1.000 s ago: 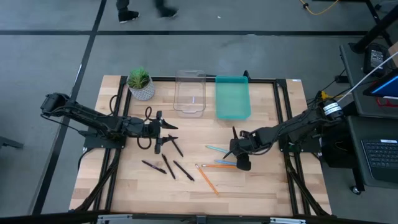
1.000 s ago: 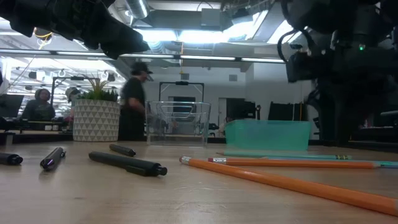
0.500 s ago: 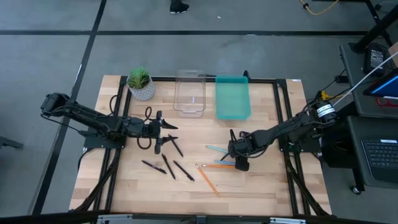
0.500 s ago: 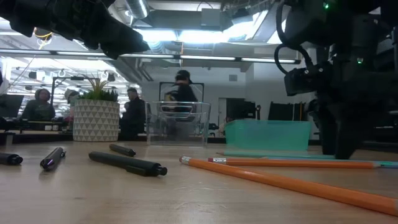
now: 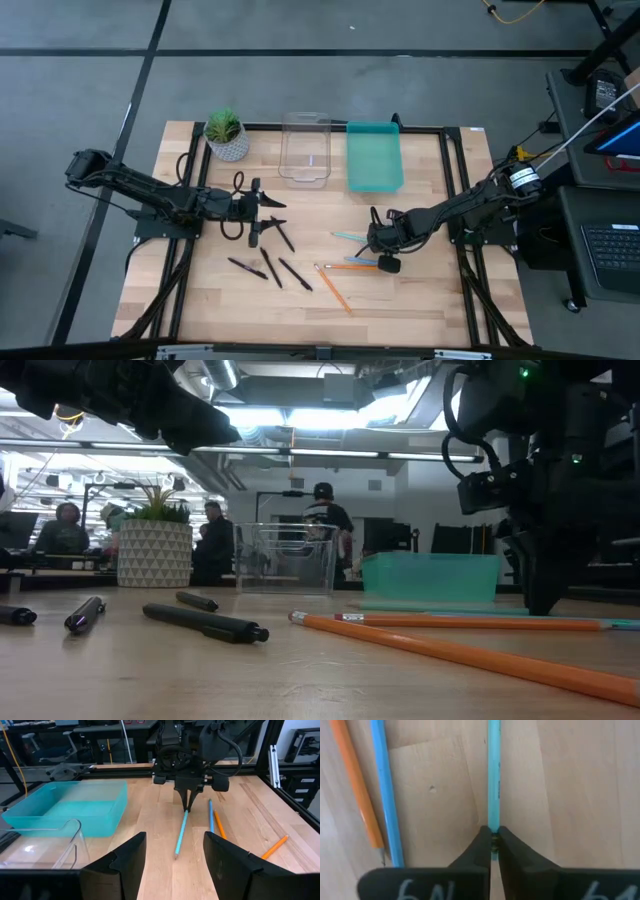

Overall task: Sort pens & pencils
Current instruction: Put the light blue pencil into the blue bin

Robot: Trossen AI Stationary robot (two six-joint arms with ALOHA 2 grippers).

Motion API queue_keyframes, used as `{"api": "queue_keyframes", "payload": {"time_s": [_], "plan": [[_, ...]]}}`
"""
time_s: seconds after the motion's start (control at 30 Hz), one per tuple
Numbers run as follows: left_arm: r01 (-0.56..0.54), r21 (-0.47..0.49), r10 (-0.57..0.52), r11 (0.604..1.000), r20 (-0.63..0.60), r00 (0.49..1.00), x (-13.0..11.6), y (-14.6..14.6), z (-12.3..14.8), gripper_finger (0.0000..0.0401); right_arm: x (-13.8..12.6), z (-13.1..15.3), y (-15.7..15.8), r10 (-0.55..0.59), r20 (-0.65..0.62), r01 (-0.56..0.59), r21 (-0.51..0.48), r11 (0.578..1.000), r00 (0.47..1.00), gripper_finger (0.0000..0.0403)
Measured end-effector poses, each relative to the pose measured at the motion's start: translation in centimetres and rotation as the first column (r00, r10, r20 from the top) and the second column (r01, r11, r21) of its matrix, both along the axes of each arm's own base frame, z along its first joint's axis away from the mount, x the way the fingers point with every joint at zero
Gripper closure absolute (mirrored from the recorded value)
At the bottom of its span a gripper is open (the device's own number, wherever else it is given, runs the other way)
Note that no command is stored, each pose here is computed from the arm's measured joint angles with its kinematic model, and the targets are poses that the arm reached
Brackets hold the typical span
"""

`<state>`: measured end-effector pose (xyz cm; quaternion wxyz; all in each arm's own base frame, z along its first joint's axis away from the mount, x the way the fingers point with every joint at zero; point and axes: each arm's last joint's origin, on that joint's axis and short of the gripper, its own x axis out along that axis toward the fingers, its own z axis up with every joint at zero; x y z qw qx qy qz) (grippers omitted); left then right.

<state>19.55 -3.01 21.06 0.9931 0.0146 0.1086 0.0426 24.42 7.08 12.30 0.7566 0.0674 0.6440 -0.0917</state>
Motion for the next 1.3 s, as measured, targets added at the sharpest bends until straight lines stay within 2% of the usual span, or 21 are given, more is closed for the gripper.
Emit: {"api": "queue_keyframes", "payload": {"time_s": [0.23,0.4,0.5,0.6,0.87,0.97,1.1,1.3], "plan": [[0.0,0.0,0.0,1.0,0.0,1.0,0.0,0.0,0.0,0.0209,0.0,0.2,0.0,-0.034,0.018,0.034,0.009,0.999,0.999,0.0387],[0.0,0.0,0.0,1.0,0.0,1.0,0.0,0.0,0.0,0.0209,-0.9,1.6,-0.3,-0.047,0.05,0.047,-0.002,0.999,0.998,0.0389],[0.0,0.0,0.0,1.0,0.0,1.0,0.0,0.0,0.0,0.0209,-0.8,3.0,-0.4,-0.062,0.119,0.062,0.006,0.998,0.991,0.039],[0.0,0.0,0.0,1.0,0.0,1.0,0.0,0.0,0.0,0.0209,-1.3,3.4,-0.6,-0.067,0.116,0.069,-0.016,0.997,0.991,0.039],[0.0,0.0,0.0,1.0,0.0,1.0,0.0,0.0,0.0,0.0209,-1.7,5.6,-1.1,-0.1,0.241,0.116,-0.052,0.992,0.965,0.039],[0.0,0.0,0.0,1.0,-0.001,1.0,0.0,0.0,0.0,0.0209,-2.1,7.1,-2.2,-0.185,0.322,0.214,-0.057,0.975,0.929,0.039],[0.0,0.0,0.0,1.0,0.0,1.0,0.0,0.0,0.0,0.0209,-3.0,9.3,-4.5,-0.32,0.425,0.369,-0.034,0.929,0.847,0.039],[0.0,-0.001,0.0,1.0,0.0,1.0,0.0,0.0,0.0,0.0209,-4.1,10.5,-9.0,-0.533,0.447,0.586,0.023,0.81,0.718,0.039]]}}
